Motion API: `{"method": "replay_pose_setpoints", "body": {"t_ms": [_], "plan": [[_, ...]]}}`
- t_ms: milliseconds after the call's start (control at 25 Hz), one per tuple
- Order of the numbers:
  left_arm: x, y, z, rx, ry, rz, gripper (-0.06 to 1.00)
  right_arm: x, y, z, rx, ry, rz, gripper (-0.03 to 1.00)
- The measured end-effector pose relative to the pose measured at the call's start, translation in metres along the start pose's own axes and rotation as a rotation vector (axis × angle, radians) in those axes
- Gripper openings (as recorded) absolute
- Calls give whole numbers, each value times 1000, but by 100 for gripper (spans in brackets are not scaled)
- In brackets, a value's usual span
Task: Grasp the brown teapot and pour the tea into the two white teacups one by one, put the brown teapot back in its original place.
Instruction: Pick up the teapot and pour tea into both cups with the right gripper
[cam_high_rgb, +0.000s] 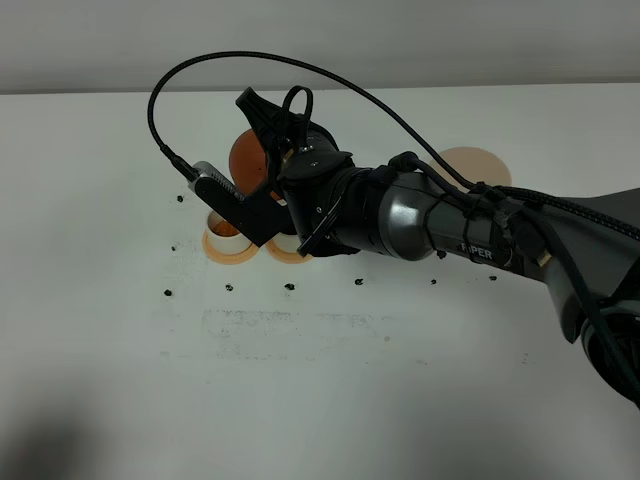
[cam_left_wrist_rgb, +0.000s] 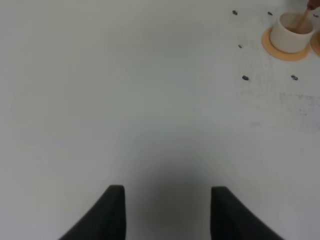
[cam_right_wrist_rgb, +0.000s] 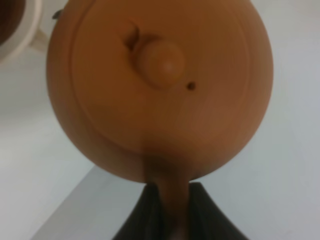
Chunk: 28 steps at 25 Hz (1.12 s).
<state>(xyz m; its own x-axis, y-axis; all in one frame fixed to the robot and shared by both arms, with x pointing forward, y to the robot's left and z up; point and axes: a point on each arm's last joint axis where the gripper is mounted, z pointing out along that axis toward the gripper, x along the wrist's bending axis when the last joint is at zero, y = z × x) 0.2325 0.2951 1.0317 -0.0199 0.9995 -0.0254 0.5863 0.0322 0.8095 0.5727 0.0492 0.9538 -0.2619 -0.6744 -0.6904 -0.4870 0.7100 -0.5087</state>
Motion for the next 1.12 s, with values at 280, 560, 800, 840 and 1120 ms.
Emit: {"method": "replay_pose_setpoints", "body": {"t_ms": [280, 560, 800, 840, 1120], "plan": [[0, 0, 0, 0, 0, 1, 42, -1, 0, 0, 5, -8, -15, 11], [0, 0, 0, 0, 0, 1, 42, -2, -1, 0, 11, -20, -37, 11], [0, 0, 0, 0, 0, 1, 42, -2, -1, 0, 8, -27, -45, 11], [0, 0, 0, 0, 0, 1, 42, -3, -1, 0, 8, -30, -50, 11], [0, 0, 0, 0, 0, 1, 42, -3, -1, 0, 9, -36, -63, 11]]}}
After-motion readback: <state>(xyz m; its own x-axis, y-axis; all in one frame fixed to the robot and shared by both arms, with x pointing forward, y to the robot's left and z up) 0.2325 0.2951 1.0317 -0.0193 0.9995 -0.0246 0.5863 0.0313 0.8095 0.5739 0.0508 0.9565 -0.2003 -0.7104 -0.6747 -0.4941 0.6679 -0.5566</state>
